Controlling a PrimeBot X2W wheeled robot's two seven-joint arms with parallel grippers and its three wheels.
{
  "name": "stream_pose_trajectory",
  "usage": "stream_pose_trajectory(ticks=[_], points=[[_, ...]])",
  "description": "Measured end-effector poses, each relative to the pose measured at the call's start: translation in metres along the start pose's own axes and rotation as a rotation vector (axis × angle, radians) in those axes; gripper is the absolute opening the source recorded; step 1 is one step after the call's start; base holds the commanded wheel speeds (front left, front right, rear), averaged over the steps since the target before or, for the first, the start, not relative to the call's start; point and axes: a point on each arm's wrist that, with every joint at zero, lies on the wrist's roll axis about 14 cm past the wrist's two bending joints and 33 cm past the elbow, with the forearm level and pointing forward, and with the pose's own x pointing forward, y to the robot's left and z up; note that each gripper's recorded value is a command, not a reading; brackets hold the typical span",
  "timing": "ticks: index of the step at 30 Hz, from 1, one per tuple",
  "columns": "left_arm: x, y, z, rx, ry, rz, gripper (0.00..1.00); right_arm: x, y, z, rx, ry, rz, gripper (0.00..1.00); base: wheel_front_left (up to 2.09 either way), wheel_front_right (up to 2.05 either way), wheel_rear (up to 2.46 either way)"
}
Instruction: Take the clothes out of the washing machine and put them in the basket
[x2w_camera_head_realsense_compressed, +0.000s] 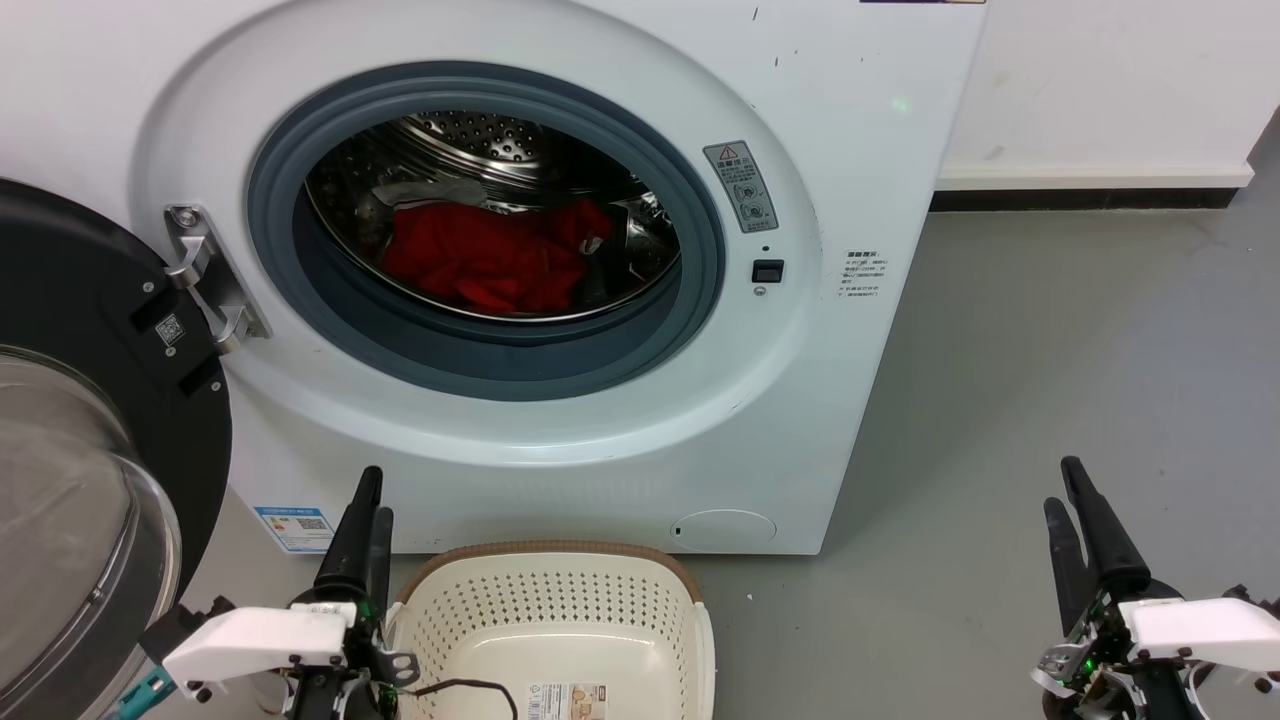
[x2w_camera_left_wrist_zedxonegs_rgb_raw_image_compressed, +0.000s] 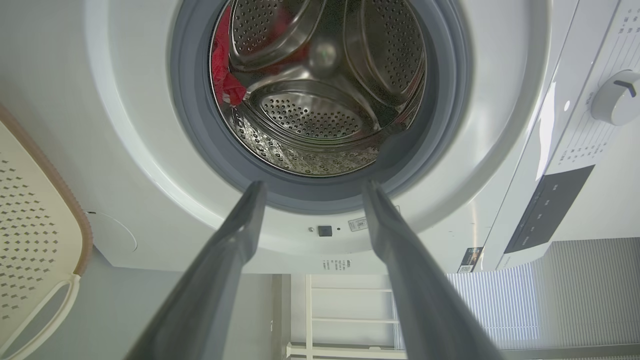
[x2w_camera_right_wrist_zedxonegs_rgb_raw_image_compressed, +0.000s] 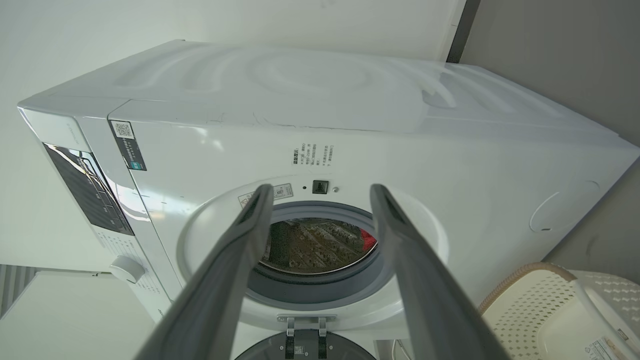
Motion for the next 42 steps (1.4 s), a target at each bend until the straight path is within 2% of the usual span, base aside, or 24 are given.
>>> stream_pose_trajectory(ticks=[6, 23, 42], points=[[0.003, -0.012, -0.004, 0.105, 0.001, -0.035, 1.0, 0.001, 0.007, 0.001, -0.123, -0.01, 0.018, 1.0, 0.0, 0.0, 0.0], [0.009, -0.035, -0.016, 0.472, 0.004, -0.112, 1.0, -0.003, 0.018, 0.0, -0.584, -0.025, 0.054, 1.0, 0.0, 0.0, 0.0], [0.007, -0.037, -0.024, 0.802, 0.001, -0.144, 1.0, -0.005, 0.017, -0.008, -0.901, -0.017, 0.078, 1.0, 0.0, 0.0, 0.0]])
